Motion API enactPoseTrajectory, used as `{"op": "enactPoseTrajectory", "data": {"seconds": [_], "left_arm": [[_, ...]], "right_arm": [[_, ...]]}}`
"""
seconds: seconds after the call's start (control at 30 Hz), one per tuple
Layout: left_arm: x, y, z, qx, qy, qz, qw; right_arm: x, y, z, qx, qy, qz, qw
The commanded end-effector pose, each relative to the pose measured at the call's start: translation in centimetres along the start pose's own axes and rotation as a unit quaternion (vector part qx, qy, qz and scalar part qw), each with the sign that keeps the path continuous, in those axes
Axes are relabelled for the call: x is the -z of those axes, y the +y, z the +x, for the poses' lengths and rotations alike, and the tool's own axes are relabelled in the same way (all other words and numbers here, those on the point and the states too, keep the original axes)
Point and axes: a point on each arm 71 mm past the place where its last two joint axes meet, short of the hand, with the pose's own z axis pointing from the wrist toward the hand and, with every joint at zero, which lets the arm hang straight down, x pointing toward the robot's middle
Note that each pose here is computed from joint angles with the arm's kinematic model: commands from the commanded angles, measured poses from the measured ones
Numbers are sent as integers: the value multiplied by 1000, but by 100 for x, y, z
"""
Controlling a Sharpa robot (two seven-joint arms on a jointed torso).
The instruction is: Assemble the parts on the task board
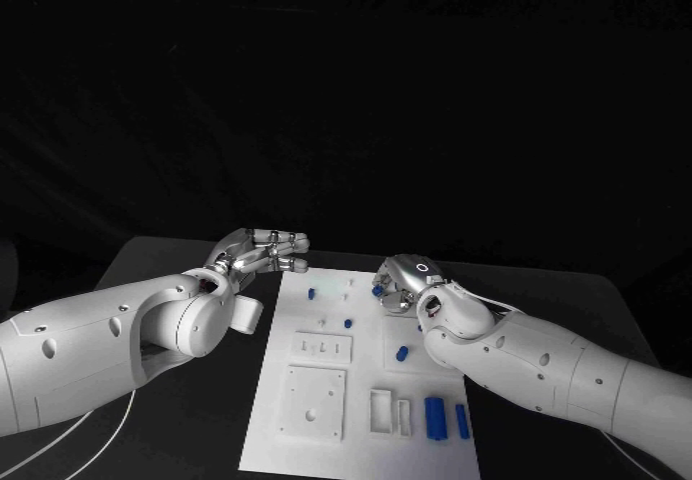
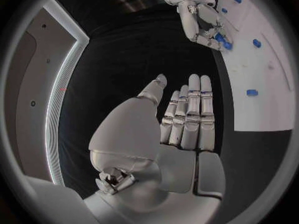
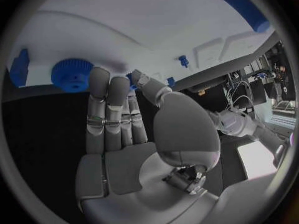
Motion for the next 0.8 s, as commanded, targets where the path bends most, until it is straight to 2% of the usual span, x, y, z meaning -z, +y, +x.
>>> {"op": "enactPoseTrajectory", "data": {"seconds": [0.03,0.23,0.53,0.8], "left_arm": [[-8,-14,22,2,7,4,1000],[-9,-13,17,0,6,4,1000],[-16,-20,26,-8,8,9,1000],[-27,-20,32,-11,8,10,1000]], "right_arm": [[-14,36,-37,-1,-13,7,1000],[-42,109,-77,3,-26,5,1000],[-95,298,-139,40,-57,-28,997],[-130,410,-140,50,-69,-30,996]]}}
